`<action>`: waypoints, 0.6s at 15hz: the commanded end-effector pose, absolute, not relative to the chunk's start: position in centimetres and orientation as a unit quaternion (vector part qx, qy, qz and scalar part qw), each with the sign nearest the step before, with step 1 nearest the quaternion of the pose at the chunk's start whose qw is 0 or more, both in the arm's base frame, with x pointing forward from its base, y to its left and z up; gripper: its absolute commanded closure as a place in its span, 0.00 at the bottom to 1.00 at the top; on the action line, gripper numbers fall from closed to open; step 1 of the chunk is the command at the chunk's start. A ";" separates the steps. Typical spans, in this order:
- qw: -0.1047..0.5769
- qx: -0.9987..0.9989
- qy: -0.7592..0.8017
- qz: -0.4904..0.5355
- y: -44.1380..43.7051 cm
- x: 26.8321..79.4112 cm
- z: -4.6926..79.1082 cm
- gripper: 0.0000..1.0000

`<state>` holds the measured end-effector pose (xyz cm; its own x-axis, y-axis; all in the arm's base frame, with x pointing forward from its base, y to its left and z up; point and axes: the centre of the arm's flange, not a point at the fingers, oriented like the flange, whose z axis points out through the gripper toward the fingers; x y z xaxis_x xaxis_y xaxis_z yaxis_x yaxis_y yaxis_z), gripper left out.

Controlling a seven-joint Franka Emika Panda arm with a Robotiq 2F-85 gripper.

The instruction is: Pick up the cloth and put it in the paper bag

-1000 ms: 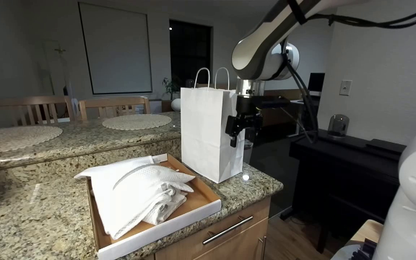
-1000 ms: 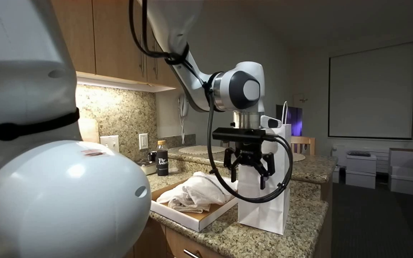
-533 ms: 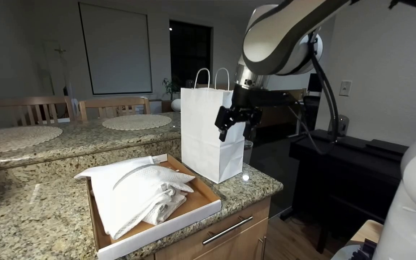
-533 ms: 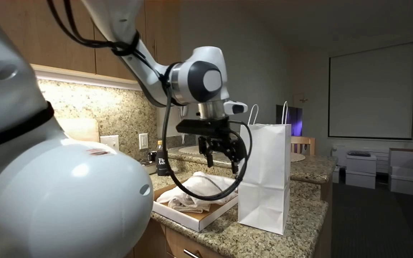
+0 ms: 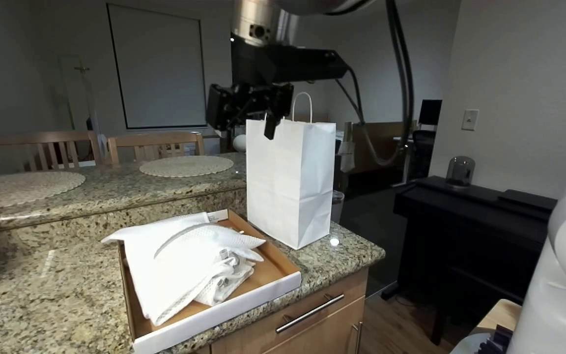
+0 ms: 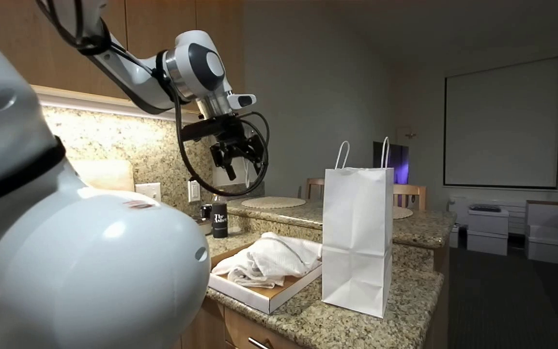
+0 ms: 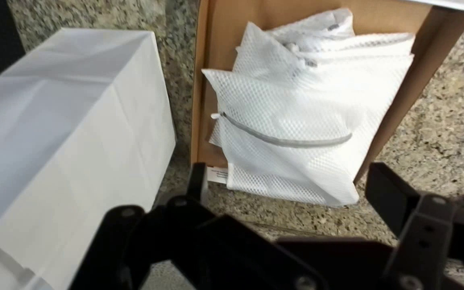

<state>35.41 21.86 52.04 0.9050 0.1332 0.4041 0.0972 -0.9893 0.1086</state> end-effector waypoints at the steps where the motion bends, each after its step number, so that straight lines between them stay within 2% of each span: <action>1: 0.048 0.980 0.084 0.174 24.6 44.1 52.1 0.00; 5: 0.047 0.984 0.116 0.129 25.9 50.0 46.3 0.00; 9: 0.082 0.974 0.173 0.118 28.5 52.2 39.8 0.00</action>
<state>48.78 25.68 42.79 0.9351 0.2908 0.2024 0.2643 -0.9530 0.1484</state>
